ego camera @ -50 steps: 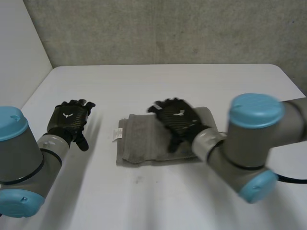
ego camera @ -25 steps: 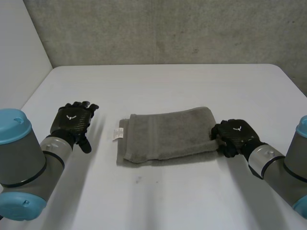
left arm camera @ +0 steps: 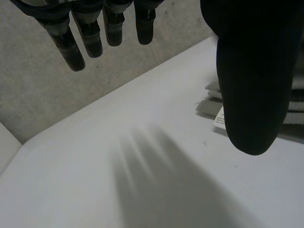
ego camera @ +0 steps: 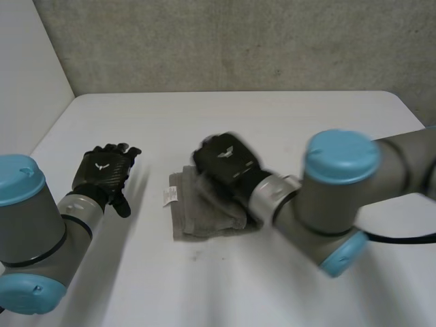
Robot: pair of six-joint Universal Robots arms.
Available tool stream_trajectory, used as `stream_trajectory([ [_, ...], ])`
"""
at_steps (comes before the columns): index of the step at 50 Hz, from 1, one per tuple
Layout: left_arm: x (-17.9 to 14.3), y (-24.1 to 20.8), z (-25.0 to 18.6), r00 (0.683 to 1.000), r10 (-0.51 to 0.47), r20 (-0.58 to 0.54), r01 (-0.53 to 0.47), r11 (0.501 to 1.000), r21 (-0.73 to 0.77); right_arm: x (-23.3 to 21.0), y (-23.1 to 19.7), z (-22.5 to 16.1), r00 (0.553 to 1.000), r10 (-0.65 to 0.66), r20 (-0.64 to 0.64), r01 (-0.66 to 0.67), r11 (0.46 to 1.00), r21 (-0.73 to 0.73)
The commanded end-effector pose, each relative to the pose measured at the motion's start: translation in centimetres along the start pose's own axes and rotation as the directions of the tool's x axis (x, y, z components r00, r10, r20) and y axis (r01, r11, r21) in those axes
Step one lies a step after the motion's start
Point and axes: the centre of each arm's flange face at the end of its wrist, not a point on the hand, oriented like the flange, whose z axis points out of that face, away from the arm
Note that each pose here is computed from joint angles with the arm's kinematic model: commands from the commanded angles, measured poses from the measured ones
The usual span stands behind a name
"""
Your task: Fold the towel.
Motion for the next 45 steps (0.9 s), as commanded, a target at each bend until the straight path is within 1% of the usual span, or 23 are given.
stream_trajectory([
  [1, -0.5, -1.0, -0.2, 1.0, -0.005, 0.016, 0.005, 1.0, 0.031, -5.3, 2.7, 0.5, 0.988, -0.079, 0.135, 0.09, 0.993, -0.079],
  [7, -0.8, -2.9, -0.6, 1.0, -0.009, 0.026, 0.007, 0.996, 0.087, -4.7, 1.8, -0.1, 0.991, -0.078, 0.113, 0.087, 0.993, -0.082],
  [9, -0.8, -3.6, -0.6, 0.999, -0.017, 0.027, 0.014, 0.994, 0.11, -3.6, -0.5, -0.8, 0.997, -0.049, 0.058, 0.051, 0.997, -0.049],
  [10, -0.9, -4.4, -0.4, 0.999, -0.033, 0.029, 0.029, 0.99, 0.136, -3.6, -0.5, -0.9, 0.997, -0.048, 0.058, 0.051, 0.997, -0.049],
  [11, -0.9, -5.2, -0.3, 0.998, -0.054, 0.022, 0.05, 0.986, 0.16, -2.6, -1.3, -1.4, 1.0, -0.018, 0.015, 0.018, 0.999, -0.041],
  [12, -0.9, -5.2, -0.3, 0.998, -0.054, 0.022, 0.05, 0.986, 0.16, -2.6, -1.3, -1.4, 1.0, -0.018, 0.015, 0.018, 0.999, -0.041],
  [14, -0.2, -7.2, -0.2, 0.995, -0.102, -0.012, 0.102, 0.972, 0.21, 1.2, -1.9, -2.3, 0.991, 0.059, -0.123, -0.065, 0.997, -0.042],
  [15, -0.2, -7.3, -0.2, 0.995, -0.102, -0.012, 0.102, 0.972, 0.21, 1.2, -1.9, -2.3, 0.991, 0.06, -0.123, -0.065, 0.997, -0.042],
  [17, 0.2, -8.1, -0.3, 0.991, -0.128, -0.034, 0.133, 0.966, 0.222, 4.8, -2.1, -3.5, 0.955, 0.156, -0.252, -0.168, 0.985, -0.03],
  [18, 0.8, -8.7, -0.2, 0.986, -0.153, -0.061, 0.163, 0.961, 0.222, 4.8, -2.1, -3.6, 0.955, 0.156, -0.252, -0.169, 0.985, -0.03],
  [19, 1.6, -9.1, -0.1, 0.98, -0.178, -0.091, 0.193, 0.958, 0.211, 6.0, -1.9, -4.1, 0.933, 0.209, -0.294, -0.224, 0.974, -0.018],
  [20, 1.6, -9.1, -0.1, 0.98, -0.178, -0.091, 0.194, 0.958, 0.211, 6.1, -1.9, -4.1, 0.932, 0.209, -0.295, -0.224, 0.974, -0.018],
  [22, 4.3, -8.8, 0.5, 0.961, -0.222, -0.167, 0.247, 0.957, 0.153, 7.8, -1.1, -4.9, 0.888, 0.302, -0.347, -0.323, 0.946, -0.005],
  [23, 4.3, -8.8, 0.5, 0.961, -0.222, -0.168, 0.248, 0.957, 0.153, 7.8, -1.0, -4.9, 0.888, 0.302, -0.347, -0.324, 0.946, -0.005],
  [24, 5.8, -8.5, 0.7, 0.949, -0.24, -0.204, 0.268, 0.956, 0.12, 8.7, -0.4, -5.2, 0.867, 0.332, -0.371, -0.361, 0.932, -0.008],
  [25, 5.8, -8.5, 0.7, 0.949, -0.24, -0.204, 0.268, 0.956, 0.119, 9.2, -0.1, -5.5, 0.849, 0.359, -0.387, -0.396, 0.918, -0.016],
  [27, 7.7, -7.5, 1.3, 0.931, -0.276, -0.24, 0.294, 0.955, 0.043, 9.5, 0.3, -5.7, 0.838, 0.379, -0.391, -0.424, 0.905, -0.03],
  [28, 7.7, -7.5, 1.3, 0.931, -0.276, -0.24, 0.294, 0.955, 0.043, 9.5, 0.3, -5.7, 0.838, 0.38, -0.391, -0.424, 0.905, -0.03],
  [30, 8.9, -5.8, 2.3, 0.921, -0.305, -0.243, 0.306, 0.952, -0.035, 9.3, 0.8, -5.6, 0.836, 0.412, -0.363, -0.464, 0.883, -0.066],
  [33, 9.3, -4.8, 2.8, 0.92, -0.312, -0.238, 0.304, 0.95, -0.071, 8.7, 1.5, -4.7, 0.842, 0.438, -0.316, -0.487, 0.869, -0.093],
  [35, 9.8, -2.7, 3.4, 0.922, -0.314, -0.224, 0.289, 0.947, -0.138, 8.5, 1.8, -4.2, 0.846, 0.444, -0.296, -0.491, 0.865, -0.105],
  [41, 9.2, -0.7, 3.7, 0.936, -0.309, -0.17, 0.275, 0.941, -0.194, 7.1, 3.5, -2.2, 0.854, 0.463, -0.238, -0.507, 0.842, -0.181],
  [45, 7.4, 1.1, 3.8, 0.953, -0.292, -0.073, 0.269, 0.935, -0.232, 5.4, 4.3, -1.1, 0.858, 0.473, -0.198, -0.51, 0.829, -0.23],
])
